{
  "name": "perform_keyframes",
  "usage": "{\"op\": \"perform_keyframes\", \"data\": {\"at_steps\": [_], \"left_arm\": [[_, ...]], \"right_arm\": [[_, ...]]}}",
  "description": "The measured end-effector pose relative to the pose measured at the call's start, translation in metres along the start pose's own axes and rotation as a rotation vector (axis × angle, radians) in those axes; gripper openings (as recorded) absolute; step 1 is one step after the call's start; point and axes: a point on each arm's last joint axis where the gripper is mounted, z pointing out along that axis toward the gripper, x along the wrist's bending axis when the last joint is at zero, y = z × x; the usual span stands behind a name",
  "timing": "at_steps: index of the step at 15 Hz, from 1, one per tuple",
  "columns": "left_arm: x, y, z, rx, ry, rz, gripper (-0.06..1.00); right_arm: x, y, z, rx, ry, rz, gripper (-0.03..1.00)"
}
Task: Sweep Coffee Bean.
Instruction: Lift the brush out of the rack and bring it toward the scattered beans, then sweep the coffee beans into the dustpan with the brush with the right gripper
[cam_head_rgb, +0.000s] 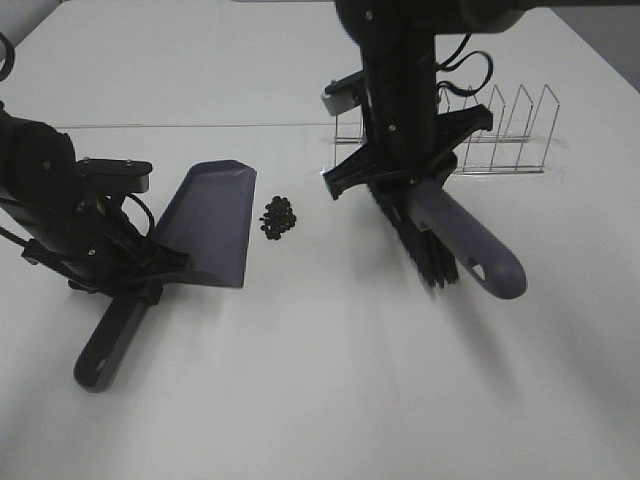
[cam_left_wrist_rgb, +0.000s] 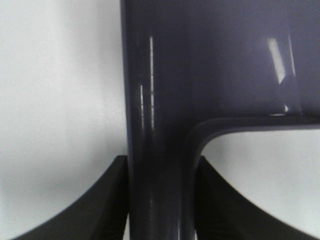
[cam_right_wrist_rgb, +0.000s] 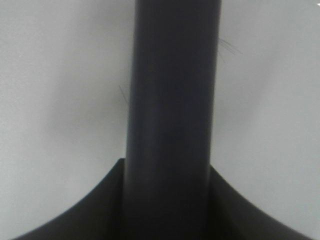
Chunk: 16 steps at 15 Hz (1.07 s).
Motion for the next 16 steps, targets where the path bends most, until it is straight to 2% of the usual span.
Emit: {"op": "perform_keyframes", "data": {"at_steps": [2,5,8,16], "left_arm": [[0.000,0.000,0.000,0.001,-0.001,-0.001,0.36],[-0.001,0.000,0.000,0.001,-0.003,-0.006,0.36],[-0.001,0.000,0.000,0.001,-0.003,-0.007,0.36],[-0.001,0.000,0.000,0.003,-0.004,-0.009,0.36]], "right_arm": [[0.025,0.001,0.024,0.016,0.001,-0.053,0.35],[0.035,0.015,0.029,0.009,0.026,-0.068,0.35],[0.053,0.030,0.037,0.043,0.132,-0.087,0.35],[0.094,0.059,0.014,-0.047,0.462,-0.060,0.35]]}}
